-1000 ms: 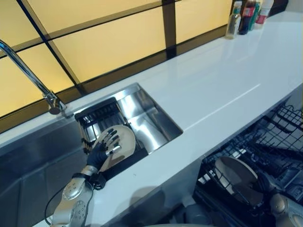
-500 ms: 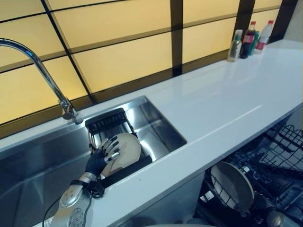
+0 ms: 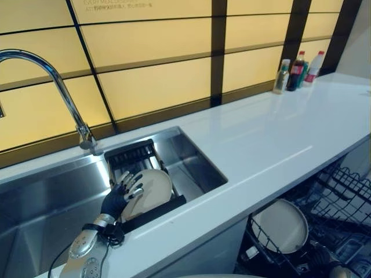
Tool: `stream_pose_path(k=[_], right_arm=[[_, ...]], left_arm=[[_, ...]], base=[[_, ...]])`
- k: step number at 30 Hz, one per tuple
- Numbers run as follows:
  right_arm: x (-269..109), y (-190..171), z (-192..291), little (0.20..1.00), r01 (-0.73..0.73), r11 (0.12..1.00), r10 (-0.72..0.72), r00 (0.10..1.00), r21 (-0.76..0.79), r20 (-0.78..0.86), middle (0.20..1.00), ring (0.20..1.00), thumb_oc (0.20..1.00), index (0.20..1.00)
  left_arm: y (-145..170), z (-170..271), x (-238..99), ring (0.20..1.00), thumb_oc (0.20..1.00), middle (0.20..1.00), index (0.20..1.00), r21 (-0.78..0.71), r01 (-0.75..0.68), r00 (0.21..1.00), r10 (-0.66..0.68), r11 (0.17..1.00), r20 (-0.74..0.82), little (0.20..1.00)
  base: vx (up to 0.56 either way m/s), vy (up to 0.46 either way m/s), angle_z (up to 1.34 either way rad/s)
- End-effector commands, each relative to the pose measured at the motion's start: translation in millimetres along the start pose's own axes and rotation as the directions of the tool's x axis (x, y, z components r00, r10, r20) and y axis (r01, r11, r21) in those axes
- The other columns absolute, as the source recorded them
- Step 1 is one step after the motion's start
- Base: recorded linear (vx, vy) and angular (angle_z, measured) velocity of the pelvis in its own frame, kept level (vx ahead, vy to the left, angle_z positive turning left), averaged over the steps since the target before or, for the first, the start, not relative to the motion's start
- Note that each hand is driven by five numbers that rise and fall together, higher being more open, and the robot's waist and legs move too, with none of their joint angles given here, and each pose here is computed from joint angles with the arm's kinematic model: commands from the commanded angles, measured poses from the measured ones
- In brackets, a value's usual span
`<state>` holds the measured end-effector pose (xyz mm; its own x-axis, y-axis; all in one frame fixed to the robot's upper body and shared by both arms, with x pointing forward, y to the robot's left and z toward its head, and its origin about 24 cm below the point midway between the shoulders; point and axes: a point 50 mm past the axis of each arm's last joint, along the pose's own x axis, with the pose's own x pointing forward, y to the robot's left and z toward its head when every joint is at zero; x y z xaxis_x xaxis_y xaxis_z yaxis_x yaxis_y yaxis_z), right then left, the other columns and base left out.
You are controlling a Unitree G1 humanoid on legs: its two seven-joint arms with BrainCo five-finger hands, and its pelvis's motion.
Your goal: Pick up plates and place into dishwasher.
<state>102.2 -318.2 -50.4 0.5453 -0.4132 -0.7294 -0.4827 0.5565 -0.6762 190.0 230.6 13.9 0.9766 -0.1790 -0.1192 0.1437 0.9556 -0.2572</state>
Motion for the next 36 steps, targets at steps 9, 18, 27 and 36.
stream_pose_path(k=[9, 18, 27, 36], right_arm=[[-12, -64, -7, 1.0, 0.292, 0.915, -0.309, 0.951, 0.278, 0.018, 1.0, 1.0, 1.0, 1.0], [-88, -175, 23, 1.0, 0.668, 0.375, -0.901, 0.425, 0.642, 0.084, 1.0, 1.0, 1.0, 1.0], [-135, -200, 88, 1.0, 0.473, 0.242, -0.965, 0.024, 0.847, 0.262, 1.0, 1.0, 1.0, 1.0], [-145, -202, 147, 1.0, 0.304, 0.392, -0.899, -0.074, 0.868, 0.432, 1.0, 1.0, 1.0, 1.0]], left_arm=[[21, 38, 1, 1.0, 1.0, 1.0, 1.0, 0.017, -0.087, 0.982, 0.083, 0.996, 0.172, 1.0], [17, 48, 10, 1.0, 1.0, 1.0, 1.0, 0.012, -0.136, 0.963, 0.129, 0.991, 0.236, 1.0], [5, 55, 33, 1.0, 1.0, 1.0, 1.0, 0.038, -0.178, 0.941, 0.159, 0.983, 0.299, 1.0], [-1, 79, 54, 1.0, 1.0, 1.0, 1.0, 0.438, -0.349, 0.902, 0.17, 0.829, 0.397, 1.0]], base=[[-0.1, 0.004, -0.03], [-0.07, 0.042, -0.06], [-0.06, 0.035, -0.02], [-0.05, -0.03, 0.16]])
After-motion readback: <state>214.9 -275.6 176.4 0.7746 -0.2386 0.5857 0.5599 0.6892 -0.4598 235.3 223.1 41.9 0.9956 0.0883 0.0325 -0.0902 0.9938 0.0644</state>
